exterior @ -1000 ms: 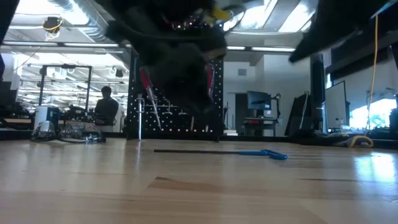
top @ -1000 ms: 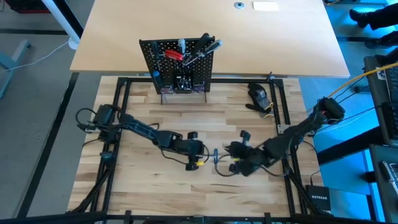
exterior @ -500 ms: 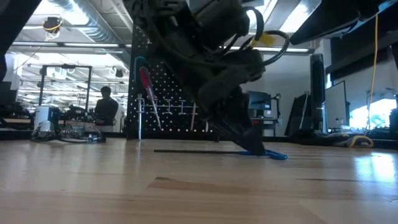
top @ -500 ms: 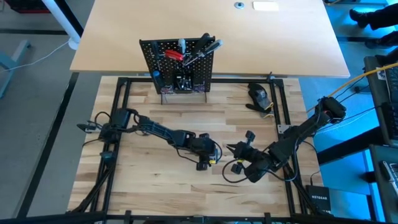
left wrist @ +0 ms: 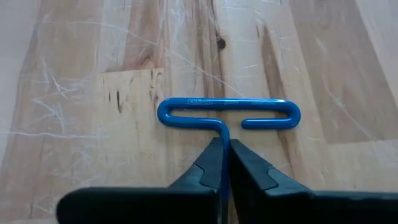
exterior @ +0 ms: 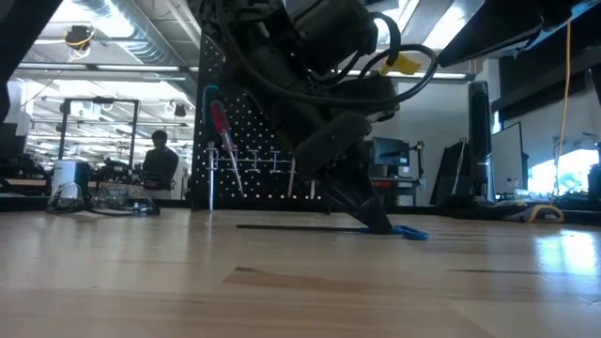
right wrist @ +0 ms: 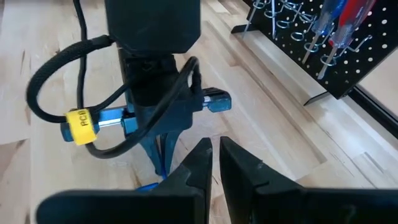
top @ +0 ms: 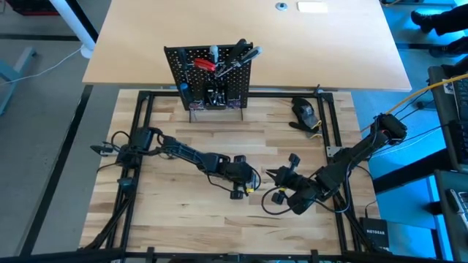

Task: Hang tools onto peg board
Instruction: Hang the blue t-handle hex key on the peg board

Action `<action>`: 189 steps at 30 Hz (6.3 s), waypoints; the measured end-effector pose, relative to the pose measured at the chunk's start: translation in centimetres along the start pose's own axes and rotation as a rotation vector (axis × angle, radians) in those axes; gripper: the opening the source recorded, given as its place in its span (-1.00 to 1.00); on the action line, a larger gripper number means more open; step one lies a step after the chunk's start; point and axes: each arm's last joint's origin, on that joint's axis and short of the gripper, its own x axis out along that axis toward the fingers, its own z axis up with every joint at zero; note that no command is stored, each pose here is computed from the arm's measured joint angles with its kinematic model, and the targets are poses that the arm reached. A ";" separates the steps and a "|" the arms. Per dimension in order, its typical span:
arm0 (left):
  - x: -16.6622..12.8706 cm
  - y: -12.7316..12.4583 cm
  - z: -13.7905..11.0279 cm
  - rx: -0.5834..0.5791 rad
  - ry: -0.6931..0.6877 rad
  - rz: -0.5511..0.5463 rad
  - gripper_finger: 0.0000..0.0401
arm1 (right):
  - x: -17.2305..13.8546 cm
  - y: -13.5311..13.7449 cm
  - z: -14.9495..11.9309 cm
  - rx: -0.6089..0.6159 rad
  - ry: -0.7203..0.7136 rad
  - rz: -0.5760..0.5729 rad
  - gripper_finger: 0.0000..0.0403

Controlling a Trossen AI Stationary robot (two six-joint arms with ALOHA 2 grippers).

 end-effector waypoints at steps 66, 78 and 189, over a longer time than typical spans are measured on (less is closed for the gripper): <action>-29.2 9.1 1.0 -0.161 -0.961 0.963 -1.00 | 6.8 -3.2 -2.1 0.224 -0.114 -0.181 -0.84; -32.3 10.9 0.1 -0.256 -1.127 0.965 -1.00 | 6.8 -3.0 -2.2 0.227 -0.075 -0.118 -0.84; -26.8 18.0 -5.7 -0.453 -0.896 1.210 -0.85 | 6.7 -3.3 -2.0 0.118 -0.153 -0.256 -0.84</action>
